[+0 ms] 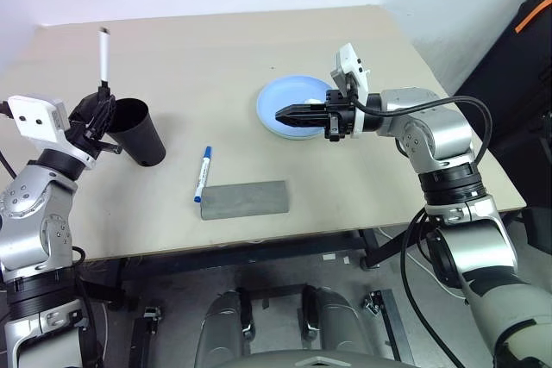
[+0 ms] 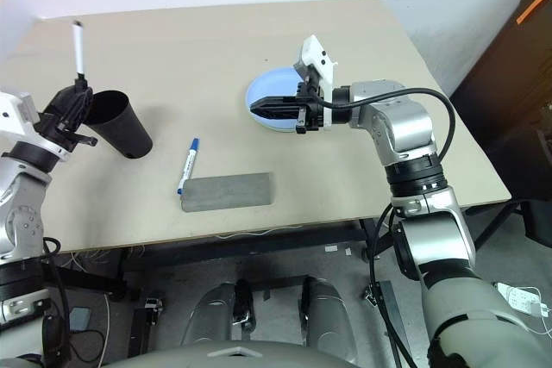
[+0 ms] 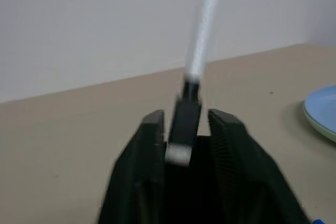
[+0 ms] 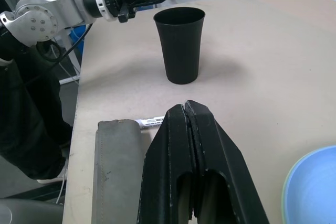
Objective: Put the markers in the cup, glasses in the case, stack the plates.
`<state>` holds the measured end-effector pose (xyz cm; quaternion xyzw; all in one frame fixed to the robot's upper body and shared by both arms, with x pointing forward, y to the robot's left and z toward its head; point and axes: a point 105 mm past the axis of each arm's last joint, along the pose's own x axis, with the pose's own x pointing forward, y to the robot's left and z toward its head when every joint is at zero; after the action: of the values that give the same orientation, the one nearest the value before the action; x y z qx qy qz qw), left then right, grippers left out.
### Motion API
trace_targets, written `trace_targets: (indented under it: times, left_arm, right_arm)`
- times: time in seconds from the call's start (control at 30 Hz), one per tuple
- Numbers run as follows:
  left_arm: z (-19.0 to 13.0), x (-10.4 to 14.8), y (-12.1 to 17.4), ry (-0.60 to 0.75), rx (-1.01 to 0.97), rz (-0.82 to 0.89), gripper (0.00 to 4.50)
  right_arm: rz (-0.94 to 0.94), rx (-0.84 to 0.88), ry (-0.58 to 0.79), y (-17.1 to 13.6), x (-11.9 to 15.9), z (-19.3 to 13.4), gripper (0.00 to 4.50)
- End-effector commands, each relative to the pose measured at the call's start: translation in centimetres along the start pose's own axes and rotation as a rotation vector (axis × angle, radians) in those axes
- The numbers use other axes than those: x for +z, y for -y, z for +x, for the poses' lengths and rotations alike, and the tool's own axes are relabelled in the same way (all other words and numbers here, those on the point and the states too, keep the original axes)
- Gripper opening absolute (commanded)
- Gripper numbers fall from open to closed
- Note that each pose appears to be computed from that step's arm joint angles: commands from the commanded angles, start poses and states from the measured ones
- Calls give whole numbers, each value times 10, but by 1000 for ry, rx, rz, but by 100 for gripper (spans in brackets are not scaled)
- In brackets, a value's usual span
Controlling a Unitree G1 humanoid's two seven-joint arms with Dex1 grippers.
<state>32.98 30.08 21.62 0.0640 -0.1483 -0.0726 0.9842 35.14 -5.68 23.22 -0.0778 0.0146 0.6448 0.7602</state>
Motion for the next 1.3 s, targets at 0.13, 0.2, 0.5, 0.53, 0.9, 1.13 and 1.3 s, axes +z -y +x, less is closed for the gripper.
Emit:
trace_targets:
  times: [0.13, 0.2, 0.5, 0.53, 0.9, 1.13, 1.3]
  left_arm:
    - [0, 22, -2, 72, -6, 44, 377]
    - [-1, 23, -1, 78, -7, 46, 405]
    - [-7, 41, 4, 102, -44, 16, 405]
    - [-7, 44, 6, 94, -61, 16, 405]
    - [-26, 57, 57, -157, -266, -63, 405]
    - [-45, 44, 82, -368, -394, -108, 405]
    - [-48, -7, 75, -573, -289, -169, 405]
  right_arm:
    - [-55, 2, 10, 1, 12, 1, 0]
    - [-54, 2, 10, 1, 12, 1, 0]
    - [-48, 14, 24, 1, 14, 3, 0]
    - [-46, 14, 24, 2, 14, 3, 0]
    - [-33, 7, 14, 15, 16, -9, 0]
    - [-57, 28, 12, 13, 20, -20, 0]
    - [-64, 32, 5, 11, 20, -23, 0]
